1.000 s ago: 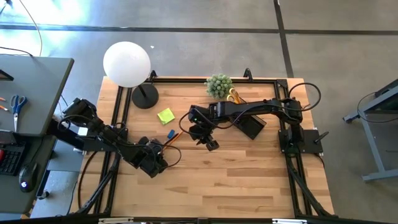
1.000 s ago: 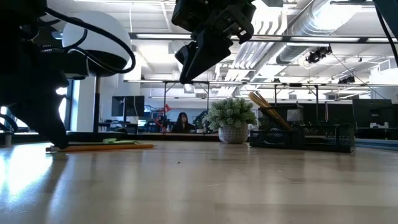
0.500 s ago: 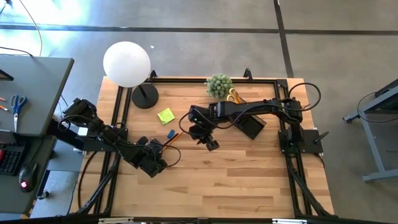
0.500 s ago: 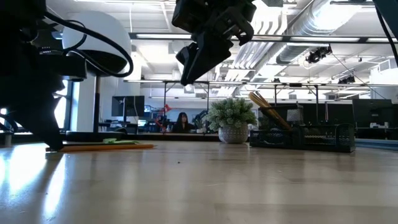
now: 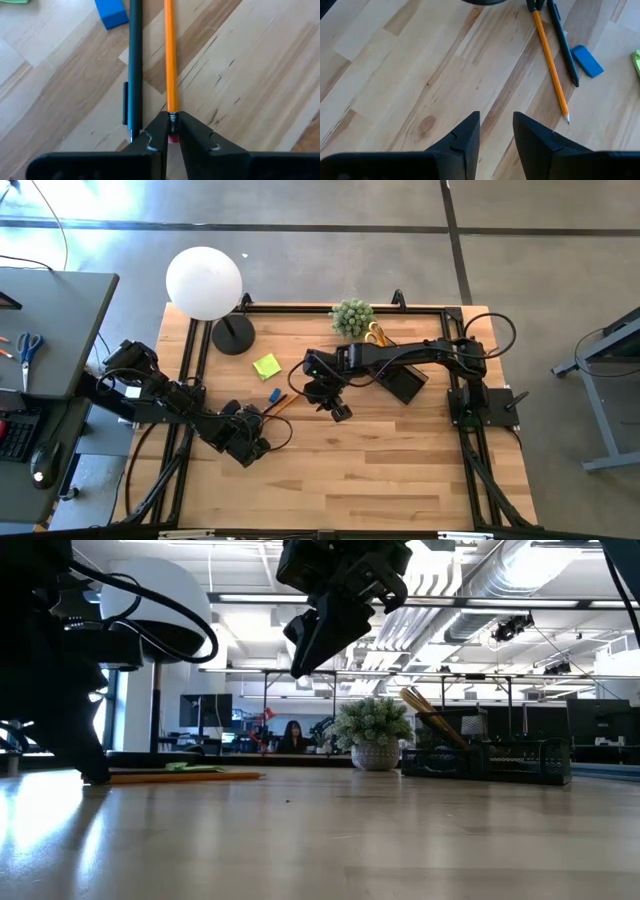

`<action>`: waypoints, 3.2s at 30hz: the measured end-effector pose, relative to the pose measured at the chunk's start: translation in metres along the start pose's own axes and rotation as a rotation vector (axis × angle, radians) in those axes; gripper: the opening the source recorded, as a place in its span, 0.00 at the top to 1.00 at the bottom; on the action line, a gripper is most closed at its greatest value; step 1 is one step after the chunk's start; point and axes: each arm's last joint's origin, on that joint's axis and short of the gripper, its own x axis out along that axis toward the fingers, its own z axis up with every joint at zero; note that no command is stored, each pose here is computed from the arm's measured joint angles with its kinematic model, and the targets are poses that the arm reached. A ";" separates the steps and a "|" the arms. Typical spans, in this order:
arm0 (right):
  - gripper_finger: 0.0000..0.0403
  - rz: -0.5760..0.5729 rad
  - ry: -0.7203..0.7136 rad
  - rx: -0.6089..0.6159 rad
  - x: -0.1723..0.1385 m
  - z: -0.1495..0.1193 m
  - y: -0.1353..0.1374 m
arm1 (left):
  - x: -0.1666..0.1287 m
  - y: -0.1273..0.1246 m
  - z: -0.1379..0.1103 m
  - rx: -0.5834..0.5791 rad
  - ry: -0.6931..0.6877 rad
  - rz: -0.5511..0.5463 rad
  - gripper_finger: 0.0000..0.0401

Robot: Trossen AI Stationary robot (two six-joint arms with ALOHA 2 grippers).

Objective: Pick and place office supplies into organizer
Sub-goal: Put the orange pencil into the desk organizer

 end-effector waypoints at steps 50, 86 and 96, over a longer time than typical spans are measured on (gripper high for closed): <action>0.72 -0.138 -0.480 0.026 0.044 -0.088 -0.018 | -0.083 -0.006 0.046 0.190 -0.404 -0.147 1.00; 0.72 -0.172 -0.533 0.075 0.113 -0.138 -0.021 | -0.112 -0.013 0.037 0.167 -0.647 -0.203 1.00; 0.73 -0.163 -0.503 0.077 0.117 -0.131 -0.024 | -0.112 -0.014 0.037 0.167 -0.647 -0.203 1.00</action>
